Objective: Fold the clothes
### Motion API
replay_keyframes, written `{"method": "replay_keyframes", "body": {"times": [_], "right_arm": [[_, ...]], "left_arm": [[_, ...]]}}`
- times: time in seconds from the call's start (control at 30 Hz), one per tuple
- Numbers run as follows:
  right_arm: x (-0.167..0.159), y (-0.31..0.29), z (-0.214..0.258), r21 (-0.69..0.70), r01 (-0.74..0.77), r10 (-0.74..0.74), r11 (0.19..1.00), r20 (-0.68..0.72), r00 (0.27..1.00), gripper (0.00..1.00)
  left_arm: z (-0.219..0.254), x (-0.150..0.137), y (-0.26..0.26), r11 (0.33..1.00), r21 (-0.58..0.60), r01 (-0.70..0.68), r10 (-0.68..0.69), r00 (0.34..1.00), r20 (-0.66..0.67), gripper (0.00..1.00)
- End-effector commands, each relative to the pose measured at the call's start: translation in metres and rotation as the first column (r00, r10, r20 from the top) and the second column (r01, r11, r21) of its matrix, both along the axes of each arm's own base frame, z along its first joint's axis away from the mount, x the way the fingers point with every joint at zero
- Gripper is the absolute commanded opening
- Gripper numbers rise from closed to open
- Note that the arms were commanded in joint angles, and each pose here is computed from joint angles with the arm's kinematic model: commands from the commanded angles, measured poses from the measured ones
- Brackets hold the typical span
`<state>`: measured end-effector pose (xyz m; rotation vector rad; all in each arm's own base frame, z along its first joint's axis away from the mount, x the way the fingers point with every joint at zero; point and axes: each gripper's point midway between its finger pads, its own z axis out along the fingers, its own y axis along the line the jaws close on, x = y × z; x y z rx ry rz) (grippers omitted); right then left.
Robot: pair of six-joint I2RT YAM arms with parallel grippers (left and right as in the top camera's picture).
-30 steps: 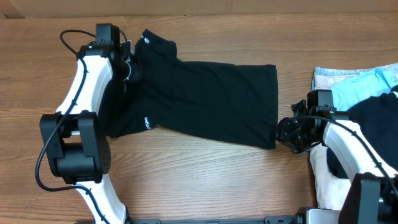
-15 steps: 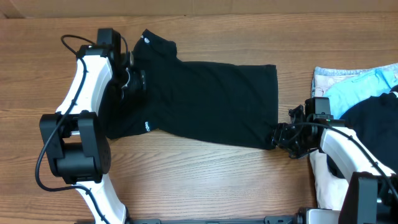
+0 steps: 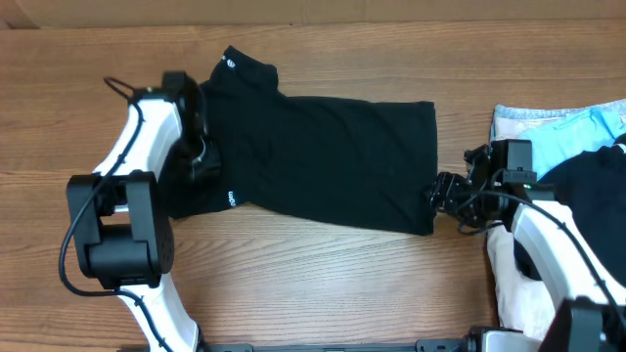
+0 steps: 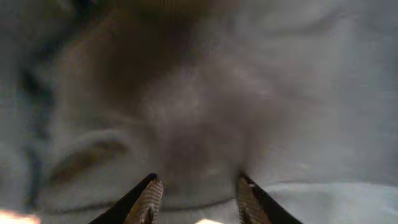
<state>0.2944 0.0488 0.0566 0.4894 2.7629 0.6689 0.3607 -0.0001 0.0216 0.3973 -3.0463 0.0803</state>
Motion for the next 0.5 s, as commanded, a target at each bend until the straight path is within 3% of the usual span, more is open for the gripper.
{"method": "replay_keyframes", "body": {"times": [0.0, 0.27, 0.47], "right_arm": [[0.011, -0.003, -0.010, 0.006, 0.017, -0.017, 1.000, -0.013, 1.000, 0.67], [0.020, 0.001, -0.021, 0.031, 0.007, -0.007, 0.999, -0.009, 1.000, 0.59], [0.021, 0.007, -0.020, 0.043, -0.010, 0.010, 0.999, 0.001, 1.000, 0.54]], "left_arm": [[-0.020, -0.020, -0.004, 1.000, -0.015, -0.025, 0.024, 0.999, -0.041, 0.53], [-0.035, -0.047, 0.029, 0.987, 0.138, -0.087, 0.103, 0.989, -0.108, 0.53], [-0.035, -0.048, 0.042, 0.981, 0.151, -0.121, 0.137, 0.985, -0.104, 0.54]]}}
